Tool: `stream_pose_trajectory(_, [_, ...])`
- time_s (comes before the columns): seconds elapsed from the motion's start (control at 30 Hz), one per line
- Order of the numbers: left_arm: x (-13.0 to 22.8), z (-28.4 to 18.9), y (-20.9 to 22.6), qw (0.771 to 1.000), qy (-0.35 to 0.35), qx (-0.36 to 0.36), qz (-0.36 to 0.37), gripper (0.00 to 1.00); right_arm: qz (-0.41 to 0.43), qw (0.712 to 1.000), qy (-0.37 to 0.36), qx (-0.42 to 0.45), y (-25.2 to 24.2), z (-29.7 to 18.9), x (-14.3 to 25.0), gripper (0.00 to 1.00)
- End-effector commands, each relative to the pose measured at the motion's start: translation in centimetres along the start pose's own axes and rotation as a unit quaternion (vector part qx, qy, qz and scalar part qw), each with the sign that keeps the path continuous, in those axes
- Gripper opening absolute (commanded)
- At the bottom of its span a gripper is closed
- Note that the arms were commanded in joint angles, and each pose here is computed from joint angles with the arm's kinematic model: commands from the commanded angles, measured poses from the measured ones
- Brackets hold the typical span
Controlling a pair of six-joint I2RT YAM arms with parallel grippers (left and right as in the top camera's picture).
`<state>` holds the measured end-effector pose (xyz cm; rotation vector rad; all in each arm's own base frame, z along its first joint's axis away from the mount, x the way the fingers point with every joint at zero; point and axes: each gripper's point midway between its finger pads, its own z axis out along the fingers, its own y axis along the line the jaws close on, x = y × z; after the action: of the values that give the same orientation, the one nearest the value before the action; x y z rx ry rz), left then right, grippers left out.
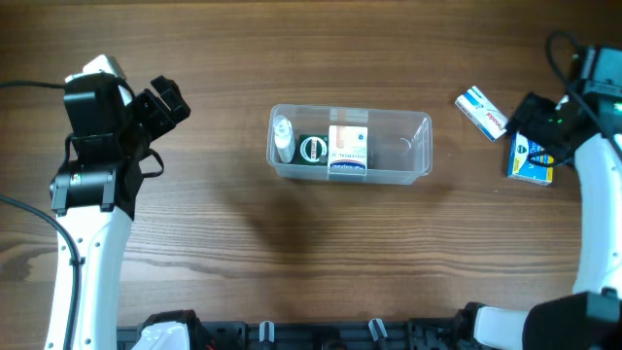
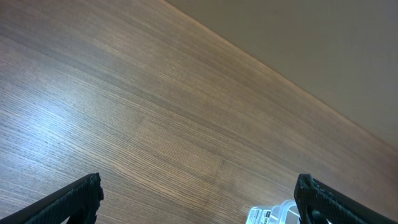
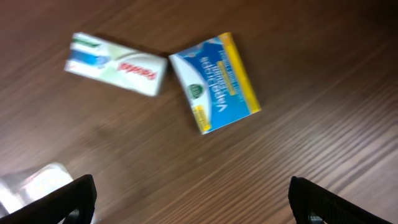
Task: Pack container
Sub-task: 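Move the right gripper to the blue Vicks VapoDrops pack and grasp it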
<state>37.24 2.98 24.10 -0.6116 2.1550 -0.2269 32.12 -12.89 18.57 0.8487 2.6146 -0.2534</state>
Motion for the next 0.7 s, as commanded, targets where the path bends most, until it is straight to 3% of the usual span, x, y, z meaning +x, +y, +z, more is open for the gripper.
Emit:
stream_pose_trajectory(0.0, [-0.2, 0.0, -0.1, 1.000, -0.001, 0.005, 0.001, 1.00, -0.041, 0.999, 0.033, 0.012, -1.1, 3.2, 0.1, 1.00])
stream_pose_trajectory(0.27, [-0.2, 0.0, -0.1, 1.000, -0.001, 0.005, 0.001, 1.00, -0.097, 0.992, 0.072, -0.027, -1.2, 10.2, -0.5, 1.00])
stream_pose_trajectory(0.67, [-0.2, 0.0, -0.1, 1.000, -0.001, 0.005, 0.001, 1.00, -0.070, 0.990, 0.121, -0.021, -3.0, 15.3, 0.8, 1.00])
